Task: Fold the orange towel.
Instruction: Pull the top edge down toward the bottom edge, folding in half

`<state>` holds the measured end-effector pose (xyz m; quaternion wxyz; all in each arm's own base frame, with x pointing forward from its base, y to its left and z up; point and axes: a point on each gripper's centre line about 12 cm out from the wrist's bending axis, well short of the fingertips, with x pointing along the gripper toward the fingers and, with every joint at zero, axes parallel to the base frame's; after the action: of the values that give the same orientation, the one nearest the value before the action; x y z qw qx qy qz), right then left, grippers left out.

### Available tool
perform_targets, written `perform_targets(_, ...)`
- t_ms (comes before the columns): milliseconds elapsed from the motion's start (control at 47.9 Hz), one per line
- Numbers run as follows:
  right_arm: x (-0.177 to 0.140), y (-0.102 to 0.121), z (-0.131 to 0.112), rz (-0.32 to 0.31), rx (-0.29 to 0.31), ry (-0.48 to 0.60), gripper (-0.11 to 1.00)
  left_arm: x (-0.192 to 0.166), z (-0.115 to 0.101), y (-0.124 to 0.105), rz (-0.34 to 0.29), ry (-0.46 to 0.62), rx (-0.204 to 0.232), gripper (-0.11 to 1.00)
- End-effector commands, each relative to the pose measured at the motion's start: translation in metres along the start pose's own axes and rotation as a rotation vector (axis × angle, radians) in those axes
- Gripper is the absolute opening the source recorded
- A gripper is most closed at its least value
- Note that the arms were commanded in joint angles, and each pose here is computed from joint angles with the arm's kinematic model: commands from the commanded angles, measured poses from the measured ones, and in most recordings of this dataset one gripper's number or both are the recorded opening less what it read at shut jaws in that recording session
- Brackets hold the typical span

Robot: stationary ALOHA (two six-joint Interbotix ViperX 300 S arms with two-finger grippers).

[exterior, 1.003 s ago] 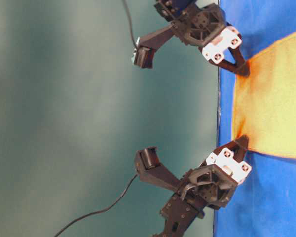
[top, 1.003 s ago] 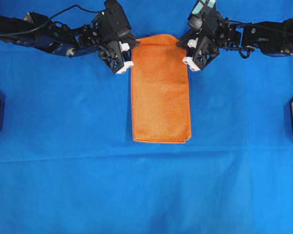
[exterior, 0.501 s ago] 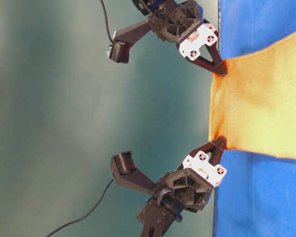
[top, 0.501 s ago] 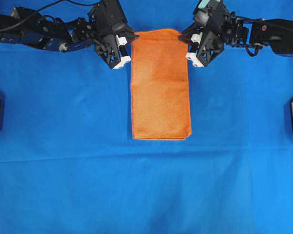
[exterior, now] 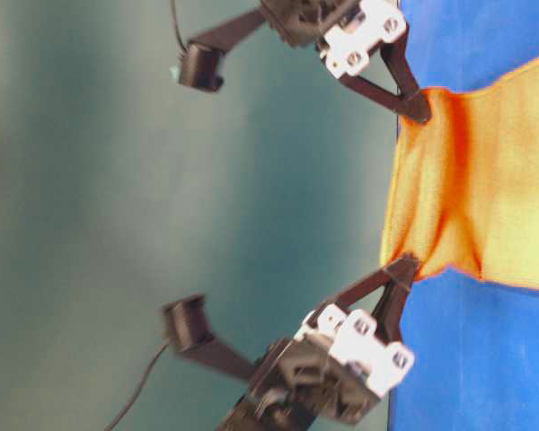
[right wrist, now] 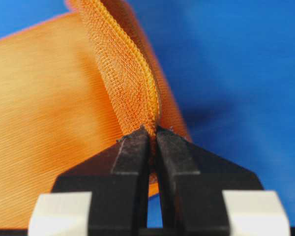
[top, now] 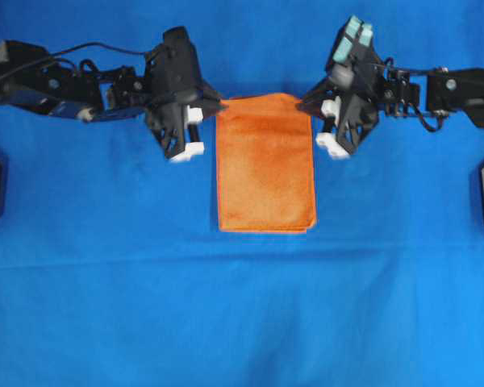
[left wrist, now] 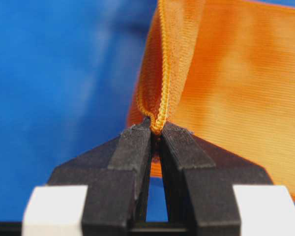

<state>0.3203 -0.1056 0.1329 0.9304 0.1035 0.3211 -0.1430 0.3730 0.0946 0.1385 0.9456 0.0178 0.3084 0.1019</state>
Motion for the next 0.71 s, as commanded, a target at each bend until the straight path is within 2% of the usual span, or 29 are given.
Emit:
perform_targets(0,-0.010,0.017,0.005,0.035,-0.014,-0.023,0.03,-0.015,0.014,-0.016,-0.034,-0.050,0.020,0.03)
perform_targets(125,-0.012,0.041,-0.008,0.078,-0.023,0.027,0.03,-0.016,0.010,-0.041,-0.088,-0.034,0.037,0.03)
perform_targets(293,-0.013,0.065,-0.020,0.116,-0.048,0.082,0.03,-0.016,0.005,-0.071,-0.154,-0.002,0.081,0.03)
perform_targets(522,-0.012,0.078,-0.029,0.143,-0.050,0.109,0.03,-0.002,-0.018,-0.093,-0.198,0.057,0.113,0.03)
perform_targets(690,-0.004,0.080,-0.037,0.142,-0.035,0.138,0.03,0.010,-0.031,-0.098,-0.202,0.065,0.101,0.03)
